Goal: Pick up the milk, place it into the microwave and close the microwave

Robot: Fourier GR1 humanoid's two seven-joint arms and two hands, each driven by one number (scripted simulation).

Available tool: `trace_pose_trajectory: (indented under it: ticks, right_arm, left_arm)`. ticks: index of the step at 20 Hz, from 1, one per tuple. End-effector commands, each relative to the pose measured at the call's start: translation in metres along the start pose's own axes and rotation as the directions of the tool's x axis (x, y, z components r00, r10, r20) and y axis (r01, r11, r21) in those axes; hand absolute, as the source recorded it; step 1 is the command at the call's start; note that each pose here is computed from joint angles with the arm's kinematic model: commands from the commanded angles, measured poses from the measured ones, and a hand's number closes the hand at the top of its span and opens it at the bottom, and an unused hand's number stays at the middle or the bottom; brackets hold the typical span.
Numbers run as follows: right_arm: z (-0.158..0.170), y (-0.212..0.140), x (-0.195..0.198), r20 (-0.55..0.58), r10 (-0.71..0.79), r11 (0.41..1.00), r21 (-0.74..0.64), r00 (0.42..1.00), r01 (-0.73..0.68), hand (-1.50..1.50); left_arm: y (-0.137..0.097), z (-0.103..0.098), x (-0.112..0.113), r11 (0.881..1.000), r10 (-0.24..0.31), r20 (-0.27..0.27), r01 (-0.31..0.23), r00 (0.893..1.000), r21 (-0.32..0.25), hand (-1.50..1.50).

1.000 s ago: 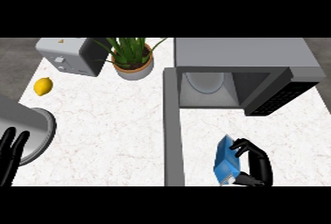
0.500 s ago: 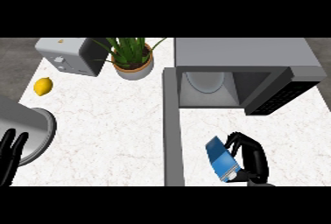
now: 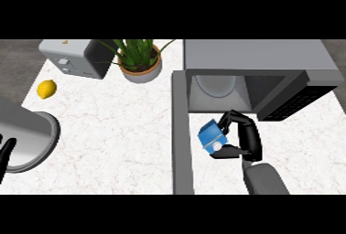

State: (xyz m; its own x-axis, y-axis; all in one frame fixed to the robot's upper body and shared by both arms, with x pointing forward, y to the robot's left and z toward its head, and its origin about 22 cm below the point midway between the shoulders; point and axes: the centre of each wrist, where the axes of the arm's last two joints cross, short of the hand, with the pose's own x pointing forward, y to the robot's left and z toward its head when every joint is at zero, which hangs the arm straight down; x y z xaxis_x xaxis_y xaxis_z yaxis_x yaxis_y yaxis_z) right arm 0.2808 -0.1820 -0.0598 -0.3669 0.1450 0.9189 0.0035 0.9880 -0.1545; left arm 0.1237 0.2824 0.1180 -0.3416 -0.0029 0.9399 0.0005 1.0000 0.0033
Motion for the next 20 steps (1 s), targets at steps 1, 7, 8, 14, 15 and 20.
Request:
trace_pose_trajectory:
  ticks: [1, 7, 8, 14, 15, 20]
  right_arm:
    - [-0.053, 0.015, 0.020, -0.049, 0.101, 0.994, -0.046, 0.994, -0.104, 1.50]
    - [-0.108, -0.004, 0.004, -0.113, 0.203, 0.976, -0.055, 0.973, -0.210, 1.50]
    - [-0.105, -0.014, 0.003, -0.120, 0.214, 0.972, -0.068, 0.969, -0.223, 1.50]
    - [-0.137, -0.043, -0.002, -0.167, 0.294, 0.944, -0.104, 0.941, -0.314, 1.50]
    - [-0.154, -0.036, 0.010, -0.173, 0.334, 0.928, -0.111, 0.926, -0.356, 1.50]
    - [-0.147, -0.038, 0.000, -0.214, 0.420, 0.854, -0.235, 0.882, -0.464, 1.50]
  left_arm:
    - [-0.008, -0.002, -0.006, 1.000, -0.007, -0.011, 0.006, 1.000, -0.024, -1.50]
    - [-0.002, -0.008, -0.009, 0.999, 0.022, -0.003, -0.022, 1.000, -0.031, -1.50]
    - [0.006, 0.010, -0.008, 0.999, 0.016, -0.013, -0.017, 1.000, -0.028, -1.50]
    - [-0.009, 0.003, -0.003, 0.999, 0.012, 0.001, -0.012, 1.000, -0.048, -1.50]
    - [0.002, -0.011, -0.011, 0.997, 0.036, -0.007, -0.037, 0.999, -0.065, -1.50]
    - [-0.008, -0.011, -0.011, 0.998, 0.016, 0.009, -0.016, 1.000, -0.067, -1.50]
